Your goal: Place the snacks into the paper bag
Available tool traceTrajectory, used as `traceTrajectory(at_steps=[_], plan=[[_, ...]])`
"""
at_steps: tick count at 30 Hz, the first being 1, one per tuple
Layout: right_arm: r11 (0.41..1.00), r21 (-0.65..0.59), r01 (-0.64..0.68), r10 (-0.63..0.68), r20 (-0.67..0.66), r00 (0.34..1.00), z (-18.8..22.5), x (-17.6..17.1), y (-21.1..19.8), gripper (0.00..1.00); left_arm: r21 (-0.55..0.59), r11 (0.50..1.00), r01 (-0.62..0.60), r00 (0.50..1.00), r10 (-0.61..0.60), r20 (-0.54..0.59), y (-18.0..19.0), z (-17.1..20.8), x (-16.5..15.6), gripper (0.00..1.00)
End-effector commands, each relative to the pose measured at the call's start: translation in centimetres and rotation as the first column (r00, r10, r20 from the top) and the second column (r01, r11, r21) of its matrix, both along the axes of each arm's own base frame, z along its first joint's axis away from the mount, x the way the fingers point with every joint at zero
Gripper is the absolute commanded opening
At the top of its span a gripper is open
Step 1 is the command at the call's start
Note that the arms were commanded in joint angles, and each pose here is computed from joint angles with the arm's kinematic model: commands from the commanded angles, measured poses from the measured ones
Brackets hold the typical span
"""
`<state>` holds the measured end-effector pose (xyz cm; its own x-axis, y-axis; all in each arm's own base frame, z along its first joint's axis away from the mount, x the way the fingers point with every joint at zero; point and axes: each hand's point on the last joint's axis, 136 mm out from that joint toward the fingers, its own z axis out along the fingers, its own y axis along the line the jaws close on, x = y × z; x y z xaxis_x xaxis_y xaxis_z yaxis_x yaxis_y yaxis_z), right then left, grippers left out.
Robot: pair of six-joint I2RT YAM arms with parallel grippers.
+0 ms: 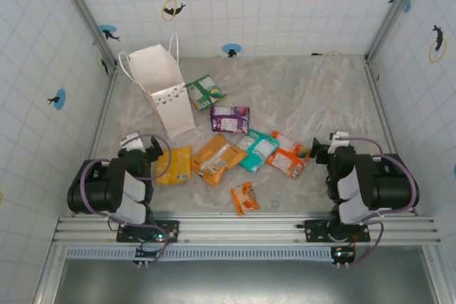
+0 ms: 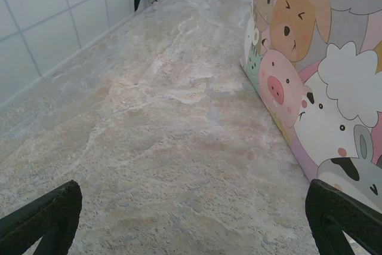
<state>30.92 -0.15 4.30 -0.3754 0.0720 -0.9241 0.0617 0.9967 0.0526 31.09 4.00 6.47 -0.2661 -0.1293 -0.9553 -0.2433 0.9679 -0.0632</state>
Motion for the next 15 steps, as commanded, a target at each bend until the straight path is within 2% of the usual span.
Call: traceTrajectory(at_steps=[1,15], plan=[[1.000,-0.014,0.004,-0.004,0.039,0.999,0.87,0.06,-0.11,0.98,0.023,1.000,0.011,1.000,-0.011,-0.007,-0.17,-0.22,-0.57,0.98],[1.000,-0.015,0.003,-0.003,0.039,0.999,0.87,0.08,-0.08,0.98,0.022,1.000,0.011,1.000,-0.011,-0.007,-0.19,-0.20,-0.55,0.98]])
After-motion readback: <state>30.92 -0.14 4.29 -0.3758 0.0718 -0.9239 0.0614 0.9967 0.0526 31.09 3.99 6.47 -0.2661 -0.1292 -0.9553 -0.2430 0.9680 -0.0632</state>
